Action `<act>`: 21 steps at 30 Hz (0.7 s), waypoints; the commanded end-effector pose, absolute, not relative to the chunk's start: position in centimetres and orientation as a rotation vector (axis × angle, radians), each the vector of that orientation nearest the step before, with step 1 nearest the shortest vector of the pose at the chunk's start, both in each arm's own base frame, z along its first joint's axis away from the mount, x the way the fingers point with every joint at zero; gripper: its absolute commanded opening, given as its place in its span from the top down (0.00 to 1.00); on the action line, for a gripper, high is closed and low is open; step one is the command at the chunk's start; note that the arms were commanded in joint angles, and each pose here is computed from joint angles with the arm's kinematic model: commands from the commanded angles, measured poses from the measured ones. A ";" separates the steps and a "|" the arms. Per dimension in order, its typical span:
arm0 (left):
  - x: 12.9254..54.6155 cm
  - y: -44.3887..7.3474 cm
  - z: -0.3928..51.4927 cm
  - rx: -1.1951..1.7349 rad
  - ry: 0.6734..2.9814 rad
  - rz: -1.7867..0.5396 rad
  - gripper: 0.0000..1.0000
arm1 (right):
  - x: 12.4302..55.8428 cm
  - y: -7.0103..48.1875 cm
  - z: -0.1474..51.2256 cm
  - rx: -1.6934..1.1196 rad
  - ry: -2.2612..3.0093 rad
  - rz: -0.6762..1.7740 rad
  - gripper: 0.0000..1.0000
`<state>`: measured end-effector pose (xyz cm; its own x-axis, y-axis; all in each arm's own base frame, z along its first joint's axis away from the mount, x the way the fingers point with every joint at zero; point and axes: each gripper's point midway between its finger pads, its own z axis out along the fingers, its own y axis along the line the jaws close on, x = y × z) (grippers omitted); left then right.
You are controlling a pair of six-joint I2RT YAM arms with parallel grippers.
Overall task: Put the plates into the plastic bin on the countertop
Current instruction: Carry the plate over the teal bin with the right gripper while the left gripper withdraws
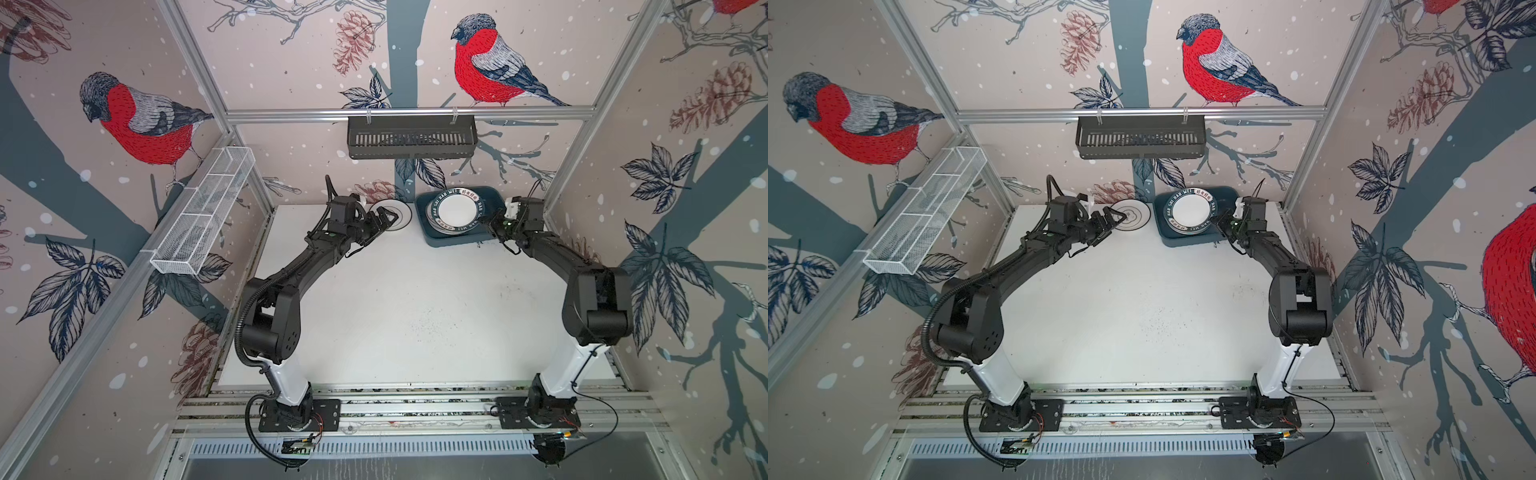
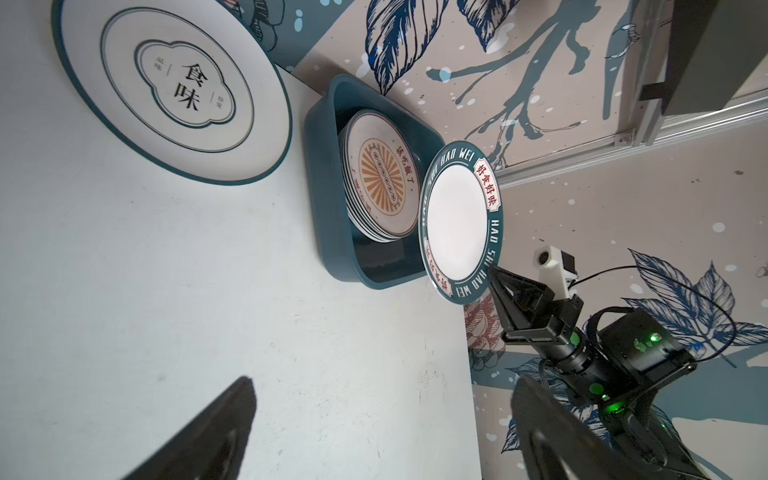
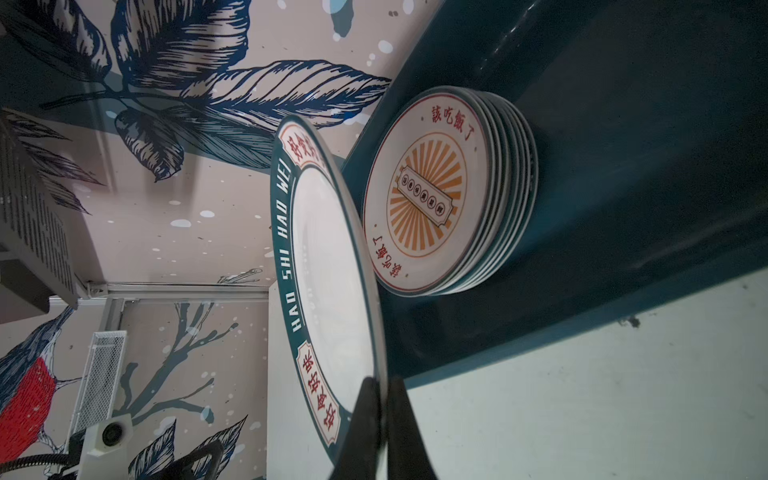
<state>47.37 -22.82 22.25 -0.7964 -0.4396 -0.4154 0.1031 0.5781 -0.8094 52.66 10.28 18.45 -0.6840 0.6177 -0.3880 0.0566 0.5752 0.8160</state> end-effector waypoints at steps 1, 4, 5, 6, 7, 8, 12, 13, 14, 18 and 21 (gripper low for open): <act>48.2 -22.3 21.8 -0.255 2.229 -1.160 0.04 | 54.4 10.1 19.0 0.543 2.098 1.060 0.98; 49.1 -22.0 21.7 -0.253 2.228 -1.165 0.04 | 55.5 10.1 18.2 0.568 2.101 1.051 0.98; 49.5 -21.9 21.6 -0.253 2.229 -1.164 0.04 | 55.8 10.1 18.0 0.574 2.100 1.050 0.98; 49.9 -21.6 21.5 -0.252 2.229 -1.161 0.04 | 56.2 10.2 17.9 0.581 2.098 1.051 0.98; 50.4 -21.5 21.3 -0.253 2.232 -1.156 0.04 | 56.6 10.2 17.6 0.590 2.098 1.051 0.98; 50.8 -21.3 21.0 -0.255 2.237 -1.153 0.04 | 56.9 10.3 17.5 0.593 2.098 1.052 0.98; 52.7 -20.2 19.7 -0.284 2.248 -1.168 0.04 | 58.4 10.9 16.7 0.612 2.099 1.050 0.98; 53.2 -19.9 19.5 -0.293 2.248 -1.166 0.04 | 58.8 11.2 16.4 0.619 2.104 1.052 0.98; 53.7 -19.6 19.3 -0.299 2.248 -1.163 0.04 | 59.0 11.4 16.2 0.621 2.105 1.055 0.98; 55.3 -18.9 18.2 -0.315 2.266 -1.157 0.04 | 60.0 12.0 14.9 0.643 2.125 1.047 0.98; 56.2 -18.5 17.3 -0.324 2.282 -1.145 0.04 | 60.7 12.0 14.2 0.666 2.128 1.048 0.98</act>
